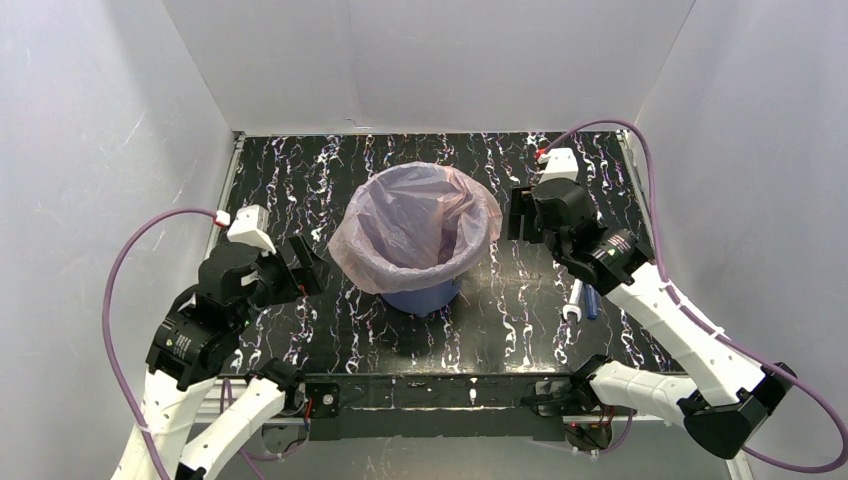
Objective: Put the trash bags into the trash bin
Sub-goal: Adjust the trash bag in the trash bin.
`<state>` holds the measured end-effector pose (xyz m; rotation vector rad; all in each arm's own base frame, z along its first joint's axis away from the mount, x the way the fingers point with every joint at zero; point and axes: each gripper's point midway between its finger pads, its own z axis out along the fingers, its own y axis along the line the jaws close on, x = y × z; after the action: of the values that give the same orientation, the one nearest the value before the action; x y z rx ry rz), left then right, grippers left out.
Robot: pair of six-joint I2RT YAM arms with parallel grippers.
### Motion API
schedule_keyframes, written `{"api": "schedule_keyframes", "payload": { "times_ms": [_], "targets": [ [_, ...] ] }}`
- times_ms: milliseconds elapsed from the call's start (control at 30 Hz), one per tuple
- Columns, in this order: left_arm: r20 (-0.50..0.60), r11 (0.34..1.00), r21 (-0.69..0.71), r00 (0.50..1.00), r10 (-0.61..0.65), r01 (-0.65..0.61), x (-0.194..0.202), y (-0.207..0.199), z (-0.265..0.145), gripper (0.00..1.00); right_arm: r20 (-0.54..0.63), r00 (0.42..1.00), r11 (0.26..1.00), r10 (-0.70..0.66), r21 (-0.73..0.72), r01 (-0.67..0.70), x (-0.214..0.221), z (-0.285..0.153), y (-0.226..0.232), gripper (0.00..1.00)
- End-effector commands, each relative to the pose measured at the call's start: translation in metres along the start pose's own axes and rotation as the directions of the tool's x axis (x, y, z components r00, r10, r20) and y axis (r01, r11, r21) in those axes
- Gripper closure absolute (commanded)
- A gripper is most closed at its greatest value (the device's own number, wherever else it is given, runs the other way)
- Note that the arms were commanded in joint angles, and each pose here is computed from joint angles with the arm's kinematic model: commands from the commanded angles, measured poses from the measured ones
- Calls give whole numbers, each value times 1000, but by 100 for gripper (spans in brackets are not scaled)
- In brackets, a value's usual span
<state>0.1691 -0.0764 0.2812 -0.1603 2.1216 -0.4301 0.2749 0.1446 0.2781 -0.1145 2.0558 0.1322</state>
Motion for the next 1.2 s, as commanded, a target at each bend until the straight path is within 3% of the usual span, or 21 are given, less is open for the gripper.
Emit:
{"api": "schedule_keyframes", "payload": {
  "times_ms": [0, 267, 467, 667, 1033, 1167],
  "targets": [
    [-24, 998, 15, 998, -58, 58, 12, -1, -3, 2, -24, 999, 1000, 26, 15, -26, 7, 1, -5, 26],
    [-179, 987, 124, 981, -79, 103, 45, -23, 20, 11, -97, 993, 977, 68, -194, -86, 25, -5, 32, 42],
    [-212, 975, 165, 971, -110, 147, 55, -33, 34, 22, -226, 968, 896, 108, -399, -193, 51, -8, 79, 49],
    [-235, 975, 157, 965, -115, 155, 65, -33, 54, 37, -328, 938, 830, 115, -487, -272, 69, -11, 104, 49],
    [-209, 998, 11, 976, -64, 68, 58, -12, 96, 53, -373, 925, 807, 73, -523, -274, 85, -20, 113, 47],
    [-184, 999, -14, 982, -33, 31, 49, -6, 109, 62, -380, 922, 768, 78, -567, -299, 87, -29, 127, 47]
  ]
}}
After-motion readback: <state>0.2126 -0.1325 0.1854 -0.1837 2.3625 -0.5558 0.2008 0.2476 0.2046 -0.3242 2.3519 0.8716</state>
